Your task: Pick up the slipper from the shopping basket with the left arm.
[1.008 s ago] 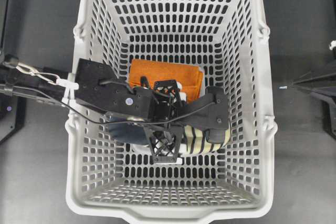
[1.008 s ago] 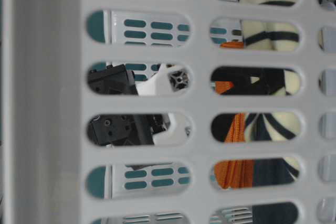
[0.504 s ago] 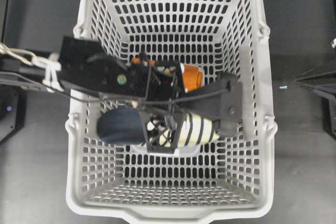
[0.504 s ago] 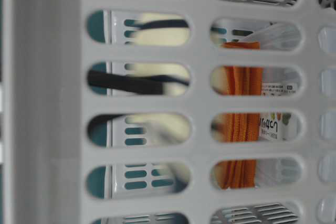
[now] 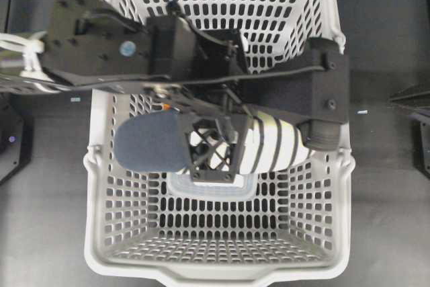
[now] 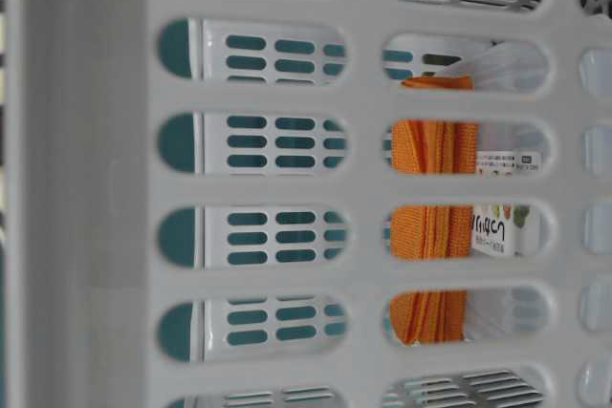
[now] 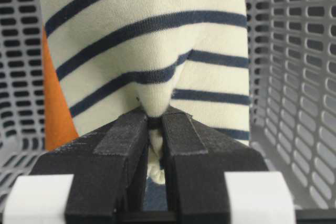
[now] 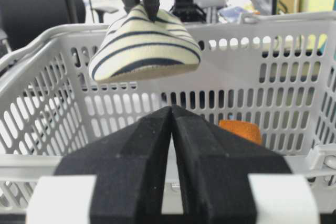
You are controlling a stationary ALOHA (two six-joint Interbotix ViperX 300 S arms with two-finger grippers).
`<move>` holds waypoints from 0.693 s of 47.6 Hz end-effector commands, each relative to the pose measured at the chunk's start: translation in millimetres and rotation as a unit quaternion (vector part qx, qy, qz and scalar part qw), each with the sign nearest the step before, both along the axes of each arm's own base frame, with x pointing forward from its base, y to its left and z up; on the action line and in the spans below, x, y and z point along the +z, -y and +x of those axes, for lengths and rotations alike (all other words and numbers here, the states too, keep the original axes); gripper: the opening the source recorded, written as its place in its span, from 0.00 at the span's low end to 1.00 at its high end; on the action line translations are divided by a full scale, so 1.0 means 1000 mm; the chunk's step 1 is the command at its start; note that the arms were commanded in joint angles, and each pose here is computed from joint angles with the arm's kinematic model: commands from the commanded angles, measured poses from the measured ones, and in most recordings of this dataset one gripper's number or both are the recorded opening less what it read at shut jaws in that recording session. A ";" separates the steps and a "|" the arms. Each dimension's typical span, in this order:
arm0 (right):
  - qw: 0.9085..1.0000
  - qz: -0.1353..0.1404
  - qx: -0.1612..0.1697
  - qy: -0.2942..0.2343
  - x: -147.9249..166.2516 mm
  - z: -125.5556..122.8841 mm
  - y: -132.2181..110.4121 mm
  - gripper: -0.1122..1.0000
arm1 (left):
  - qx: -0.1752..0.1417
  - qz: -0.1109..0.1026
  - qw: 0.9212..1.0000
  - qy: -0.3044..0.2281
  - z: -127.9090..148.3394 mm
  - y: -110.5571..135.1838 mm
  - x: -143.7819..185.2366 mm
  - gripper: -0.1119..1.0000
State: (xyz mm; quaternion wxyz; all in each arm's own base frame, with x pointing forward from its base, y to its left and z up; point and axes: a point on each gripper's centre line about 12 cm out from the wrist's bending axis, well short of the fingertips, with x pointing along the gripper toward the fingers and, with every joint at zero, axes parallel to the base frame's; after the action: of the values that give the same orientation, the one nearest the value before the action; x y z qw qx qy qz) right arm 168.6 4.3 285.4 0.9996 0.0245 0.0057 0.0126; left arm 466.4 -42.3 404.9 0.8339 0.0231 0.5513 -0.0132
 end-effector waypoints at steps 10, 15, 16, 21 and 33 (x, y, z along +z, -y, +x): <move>1.000 0.002 0.000 0.005 0.004 0.001 0.000 0.11 | 0.000 -0.001 1.000 0.019 -0.001 0.001 0.013 0.15; 1.000 0.002 0.000 0.007 0.004 0.001 0.000 0.11 | -0.001 0.000 1.000 0.018 -0.001 0.001 0.013 0.15; 1.000 0.002 0.000 0.008 0.004 0.001 0.000 0.11 | 0.000 0.000 1.000 0.018 -0.001 0.000 0.013 0.15; 1.000 0.002 0.000 0.016 0.006 0.001 0.000 0.11 | 0.000 -0.001 1.000 0.015 0.000 0.001 0.011 0.15; 1.000 0.003 0.000 0.015 0.006 0.001 0.000 0.11 | 0.000 0.000 1.000 0.013 0.001 0.001 0.009 0.15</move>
State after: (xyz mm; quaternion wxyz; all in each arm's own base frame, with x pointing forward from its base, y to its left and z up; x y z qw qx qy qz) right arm 168.3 4.6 287.8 0.9996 0.0246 -0.0043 0.0135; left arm 471.2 -42.8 400.8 0.8309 0.0239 0.5558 -0.0134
